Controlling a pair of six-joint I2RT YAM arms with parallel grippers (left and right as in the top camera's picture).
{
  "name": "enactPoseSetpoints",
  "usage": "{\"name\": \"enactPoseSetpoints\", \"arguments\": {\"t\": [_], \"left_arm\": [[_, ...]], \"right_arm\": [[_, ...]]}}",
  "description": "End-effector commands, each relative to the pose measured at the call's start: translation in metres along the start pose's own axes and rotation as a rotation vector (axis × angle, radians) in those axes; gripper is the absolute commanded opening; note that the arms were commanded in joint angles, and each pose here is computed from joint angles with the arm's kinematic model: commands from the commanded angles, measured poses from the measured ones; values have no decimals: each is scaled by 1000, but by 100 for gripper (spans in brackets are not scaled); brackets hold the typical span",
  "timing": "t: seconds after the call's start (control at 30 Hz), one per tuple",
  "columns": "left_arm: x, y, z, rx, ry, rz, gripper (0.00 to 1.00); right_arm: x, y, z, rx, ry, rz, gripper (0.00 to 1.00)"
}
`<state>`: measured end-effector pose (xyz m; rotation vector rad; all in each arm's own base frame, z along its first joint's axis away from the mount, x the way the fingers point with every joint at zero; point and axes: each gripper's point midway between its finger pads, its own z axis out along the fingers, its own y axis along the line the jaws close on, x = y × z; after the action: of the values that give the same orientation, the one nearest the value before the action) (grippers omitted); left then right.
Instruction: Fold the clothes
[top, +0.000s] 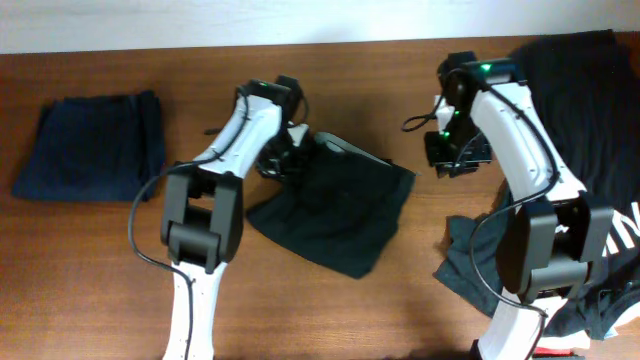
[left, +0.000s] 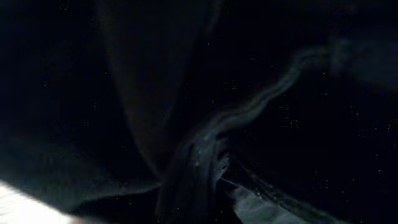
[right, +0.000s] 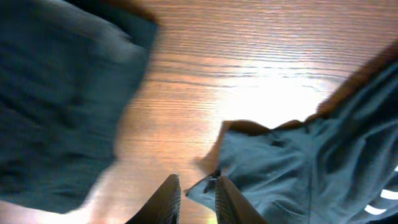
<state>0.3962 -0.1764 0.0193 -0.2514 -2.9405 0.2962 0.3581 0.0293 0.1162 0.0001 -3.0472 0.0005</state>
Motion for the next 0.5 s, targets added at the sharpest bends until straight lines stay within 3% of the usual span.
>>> {"name": "enactPoseSetpoints", "arguments": {"t": [0.0, 0.17, 0.33, 0.47], "left_arm": [[-13, 29, -17, -116, -38, 1, 0], [-10, 104, -91, -484, -130, -146, 0], [-2, 170, -199, -710, -339, -286, 0], [-4, 216, -258, -789, -464, -274, 0]], "right_arm": [[-1, -11, -10, 16, -26, 25, 23], [0, -23, -10, 13, -17, 60, 23], [5, -36, -10, 11, 1, 96, 23], [6, -37, -10, 11, 4, 97, 23]]}}
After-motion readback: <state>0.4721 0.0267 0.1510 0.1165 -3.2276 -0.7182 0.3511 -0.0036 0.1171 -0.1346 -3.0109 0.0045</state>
